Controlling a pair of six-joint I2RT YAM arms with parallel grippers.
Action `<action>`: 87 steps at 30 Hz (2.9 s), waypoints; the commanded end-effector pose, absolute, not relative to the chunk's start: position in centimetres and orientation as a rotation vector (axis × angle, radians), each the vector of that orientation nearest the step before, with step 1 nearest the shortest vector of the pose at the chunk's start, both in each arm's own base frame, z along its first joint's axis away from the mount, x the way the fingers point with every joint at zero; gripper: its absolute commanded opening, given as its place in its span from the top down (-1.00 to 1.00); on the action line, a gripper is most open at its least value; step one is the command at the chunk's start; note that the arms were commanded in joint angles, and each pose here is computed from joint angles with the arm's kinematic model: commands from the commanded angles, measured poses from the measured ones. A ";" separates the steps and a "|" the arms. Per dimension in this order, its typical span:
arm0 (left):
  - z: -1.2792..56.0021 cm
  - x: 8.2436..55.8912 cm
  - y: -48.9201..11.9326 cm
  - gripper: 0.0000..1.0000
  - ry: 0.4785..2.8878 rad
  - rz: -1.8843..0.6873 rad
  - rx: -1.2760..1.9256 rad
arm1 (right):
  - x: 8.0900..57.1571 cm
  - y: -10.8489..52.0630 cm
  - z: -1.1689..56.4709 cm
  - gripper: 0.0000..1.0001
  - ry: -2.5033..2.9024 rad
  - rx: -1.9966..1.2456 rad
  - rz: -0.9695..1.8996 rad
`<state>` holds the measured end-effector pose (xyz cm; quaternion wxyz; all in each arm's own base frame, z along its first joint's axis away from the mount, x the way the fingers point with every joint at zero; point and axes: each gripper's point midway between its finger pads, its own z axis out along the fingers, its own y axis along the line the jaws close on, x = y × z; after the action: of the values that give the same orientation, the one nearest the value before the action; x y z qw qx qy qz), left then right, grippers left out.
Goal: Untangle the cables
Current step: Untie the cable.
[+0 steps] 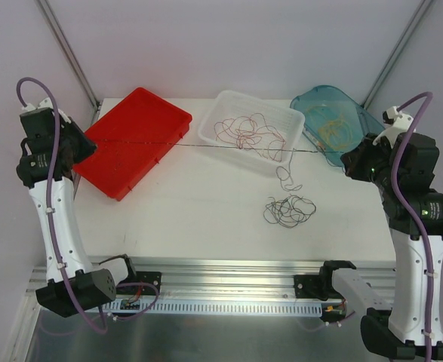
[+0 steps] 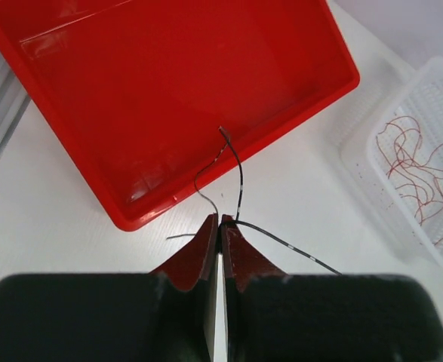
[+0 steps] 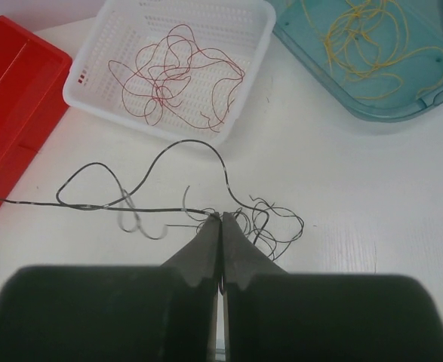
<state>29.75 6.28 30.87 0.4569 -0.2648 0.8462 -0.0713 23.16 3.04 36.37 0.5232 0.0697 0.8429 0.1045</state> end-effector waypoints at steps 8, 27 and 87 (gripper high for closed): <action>27.9 29.4 -2.6 1.00 2.199 -0.491 -0.343 | 22.9 10.1 38.8 0.99 1.918 -0.158 0.640; 21.0 27.1 -7.2 0.50 2.346 -0.628 -0.225 | 22.8 19.3 41.5 0.99 1.862 -0.463 0.845; 13.8 28.0 -26.8 -0.25 1.889 -0.625 0.361 | 20.8 32.4 42.6 0.99 1.807 -0.473 1.144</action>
<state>26.79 -26.26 12.08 0.5015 0.1789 0.8071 -0.2551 21.44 33.47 39.08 0.4179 -0.2079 0.7663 0.4414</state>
